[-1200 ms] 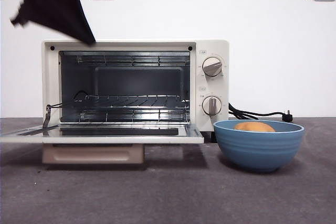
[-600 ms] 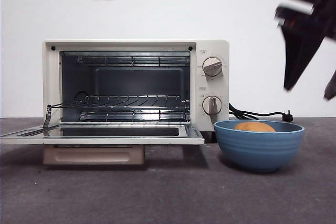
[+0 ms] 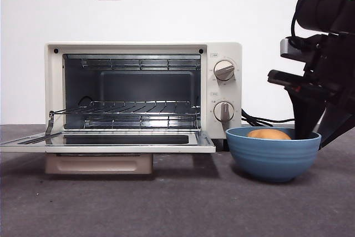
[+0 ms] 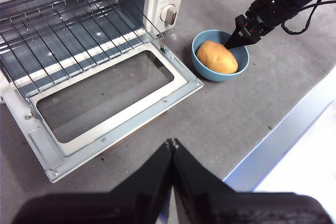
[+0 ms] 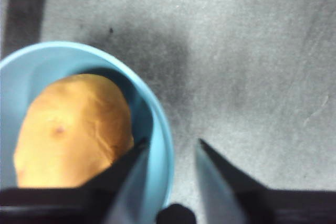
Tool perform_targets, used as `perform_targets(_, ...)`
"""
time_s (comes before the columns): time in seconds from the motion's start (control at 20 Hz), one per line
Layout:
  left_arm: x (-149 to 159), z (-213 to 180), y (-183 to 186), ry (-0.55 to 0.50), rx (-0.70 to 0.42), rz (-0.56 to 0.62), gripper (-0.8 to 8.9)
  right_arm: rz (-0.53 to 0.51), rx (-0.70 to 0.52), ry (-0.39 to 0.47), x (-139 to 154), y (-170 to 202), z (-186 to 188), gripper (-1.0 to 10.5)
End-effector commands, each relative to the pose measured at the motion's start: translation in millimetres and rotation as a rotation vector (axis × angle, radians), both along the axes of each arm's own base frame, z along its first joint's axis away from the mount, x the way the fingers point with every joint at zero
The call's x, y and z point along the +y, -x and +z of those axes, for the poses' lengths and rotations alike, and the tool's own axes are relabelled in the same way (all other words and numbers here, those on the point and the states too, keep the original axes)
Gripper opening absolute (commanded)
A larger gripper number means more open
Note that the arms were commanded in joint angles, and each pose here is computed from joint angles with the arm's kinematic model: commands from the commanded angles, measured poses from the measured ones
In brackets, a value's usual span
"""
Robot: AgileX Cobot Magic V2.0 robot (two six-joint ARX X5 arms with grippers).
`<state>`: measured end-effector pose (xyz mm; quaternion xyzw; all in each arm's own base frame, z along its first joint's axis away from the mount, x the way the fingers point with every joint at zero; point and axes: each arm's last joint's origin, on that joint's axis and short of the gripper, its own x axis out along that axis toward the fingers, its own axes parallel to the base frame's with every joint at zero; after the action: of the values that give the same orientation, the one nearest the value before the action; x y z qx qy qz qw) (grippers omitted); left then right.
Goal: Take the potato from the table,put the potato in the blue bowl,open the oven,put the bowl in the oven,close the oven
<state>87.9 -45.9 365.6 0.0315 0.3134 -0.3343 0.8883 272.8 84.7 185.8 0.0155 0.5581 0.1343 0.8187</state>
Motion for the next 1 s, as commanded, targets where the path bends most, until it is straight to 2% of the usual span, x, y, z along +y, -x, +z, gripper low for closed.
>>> perform_targets(0.05, 0.1, -2.7, 0.5, -0.009, 0.009, 0.001, -0.08, 0.014, 0.009, 0.007, 0.3, -0.6, -5.1, -0.1)
perform_targets(0.25, 0.7, -2.9, 0.1, -0.025, 0.002, 0.021, -0.08, 0.015, -0.007, 0.0, 0.0, 1.8, 0.7, -0.1)
perform_targets(0.55, 2.3, -3.3, -1.4, -0.081, -0.026, 0.066, -0.08, 0.085, -0.084, -0.058, 11.2, 35.7, 44.4, -0.1)
perform_targets(0.75, 2.3, -3.4, -1.3, -0.084, -0.028, 0.062, -0.08, 0.146, -0.143, -0.126, 44.1, 49.7, 61.1, -0.1)
perform_targets(0.9, 2.5, -3.9, -0.9, -0.087, -0.022, 0.06, -0.08, 0.161, -0.193, -0.2, 71.9, 43.9, 67.6, -0.1)
perform_targets(1.0, 2.6, -4.3, -0.6, -0.09, -0.017, 0.059, -0.08, 0.166, -0.216, -0.2, 89.1, 33.7, 71.8, -0.1)
